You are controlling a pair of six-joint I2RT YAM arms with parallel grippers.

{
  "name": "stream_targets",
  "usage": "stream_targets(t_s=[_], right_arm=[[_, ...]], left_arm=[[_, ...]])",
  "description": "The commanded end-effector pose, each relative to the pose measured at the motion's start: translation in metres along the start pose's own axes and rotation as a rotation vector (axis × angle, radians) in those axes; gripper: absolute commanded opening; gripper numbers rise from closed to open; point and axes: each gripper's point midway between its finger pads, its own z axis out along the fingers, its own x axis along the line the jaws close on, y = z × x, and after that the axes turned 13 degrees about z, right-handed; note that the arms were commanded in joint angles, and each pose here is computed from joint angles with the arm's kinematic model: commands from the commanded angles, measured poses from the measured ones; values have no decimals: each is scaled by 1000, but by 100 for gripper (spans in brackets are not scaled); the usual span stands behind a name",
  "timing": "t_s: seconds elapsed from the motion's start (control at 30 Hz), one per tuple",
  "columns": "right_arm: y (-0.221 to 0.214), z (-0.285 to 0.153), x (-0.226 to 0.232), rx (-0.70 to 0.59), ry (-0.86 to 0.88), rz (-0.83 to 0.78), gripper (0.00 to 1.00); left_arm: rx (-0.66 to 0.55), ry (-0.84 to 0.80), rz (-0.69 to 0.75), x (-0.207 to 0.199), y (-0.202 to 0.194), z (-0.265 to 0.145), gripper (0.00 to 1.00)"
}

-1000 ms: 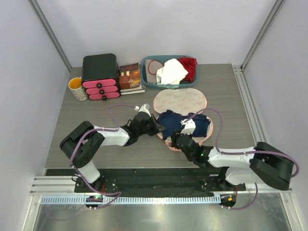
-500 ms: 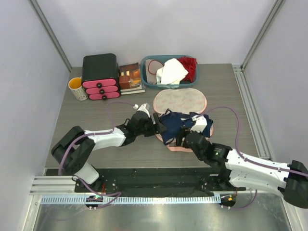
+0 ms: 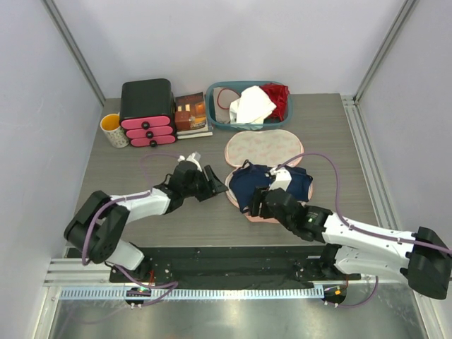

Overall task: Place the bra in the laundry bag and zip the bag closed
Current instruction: Adjust the bra in the laundry bag.

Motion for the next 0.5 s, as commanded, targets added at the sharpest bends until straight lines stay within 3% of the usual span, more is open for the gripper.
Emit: stream_targets(t_s=[0.0, 0.27, 0.47], right_arm=[[-4, 11, 33, 27, 135, 25, 60], [-25, 35, 42, 79, 154, 35, 51], [-27, 45, 39, 69, 124, 32, 49]], left_arm=[[33, -154, -104, -24, -7, 12, 56], [20, -161, -261, -14, -13, 33, 40], [-12, -61, -278, 4, -11, 37, 36]])
